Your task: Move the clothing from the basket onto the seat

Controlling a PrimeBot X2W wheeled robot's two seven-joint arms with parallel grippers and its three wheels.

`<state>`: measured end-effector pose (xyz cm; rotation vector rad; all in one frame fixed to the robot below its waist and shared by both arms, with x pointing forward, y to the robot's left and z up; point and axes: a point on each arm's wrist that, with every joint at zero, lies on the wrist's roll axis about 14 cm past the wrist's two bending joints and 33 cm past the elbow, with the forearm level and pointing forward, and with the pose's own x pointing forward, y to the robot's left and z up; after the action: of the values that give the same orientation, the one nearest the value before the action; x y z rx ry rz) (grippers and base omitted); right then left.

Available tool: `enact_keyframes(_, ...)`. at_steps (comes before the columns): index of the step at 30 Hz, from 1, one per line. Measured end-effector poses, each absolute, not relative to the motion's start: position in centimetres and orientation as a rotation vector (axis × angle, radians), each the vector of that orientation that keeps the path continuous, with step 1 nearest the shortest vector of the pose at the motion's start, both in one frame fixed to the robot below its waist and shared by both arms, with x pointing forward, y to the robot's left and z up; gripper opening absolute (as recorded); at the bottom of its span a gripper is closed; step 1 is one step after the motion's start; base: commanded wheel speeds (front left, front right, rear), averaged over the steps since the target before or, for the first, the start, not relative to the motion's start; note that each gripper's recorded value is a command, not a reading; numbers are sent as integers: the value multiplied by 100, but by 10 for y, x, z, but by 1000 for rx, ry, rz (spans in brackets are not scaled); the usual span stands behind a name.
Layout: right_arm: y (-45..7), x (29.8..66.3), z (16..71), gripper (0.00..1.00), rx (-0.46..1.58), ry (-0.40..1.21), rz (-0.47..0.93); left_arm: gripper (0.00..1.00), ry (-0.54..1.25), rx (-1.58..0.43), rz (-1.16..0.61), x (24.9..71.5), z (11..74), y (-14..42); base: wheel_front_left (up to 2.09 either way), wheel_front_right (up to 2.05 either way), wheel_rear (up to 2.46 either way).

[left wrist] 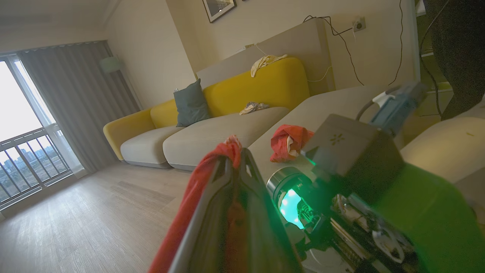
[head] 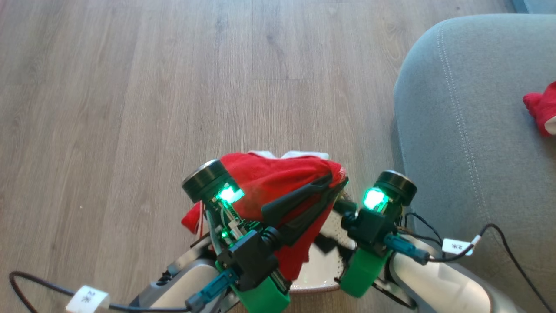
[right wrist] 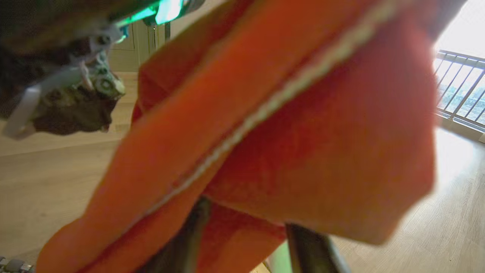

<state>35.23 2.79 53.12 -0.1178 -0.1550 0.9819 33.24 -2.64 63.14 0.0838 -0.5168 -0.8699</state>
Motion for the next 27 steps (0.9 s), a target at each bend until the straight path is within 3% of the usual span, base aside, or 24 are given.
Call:
enact_keyframes(12, 23, 367, 553, 0, 1, -207, 859, 0, -509, 78, -858, 334, 630, -23, 0, 0, 0)
enact_keyframes(13, 22, 367, 554, 0, 4, -215, 849, 9, -510, 78, -858, 334, 631, -23, 0, 0, 0)
enact_keyframes(14, 22, 367, 557, 0, 7, -222, 842, 44, -511, 78, -858, 334, 631, -23, 0, 0, 0)
enact_keyframes(15, 22, 367, 559, 0, 12, -231, 834, 44, -512, 77, -857, 333, 632, -23, 0, 0, 0)
enact_keyframes(16, 21, 367, 561, 0, 16, -238, 827, 100, -514, 77, -857, 333, 632, -23, 0, 0, 0)
enact_keyframes(27, 0, 377, 595, 0, 49, -349, 689, 100, -533, 79, -829, 336, 639, -17, 0, 0, 0)
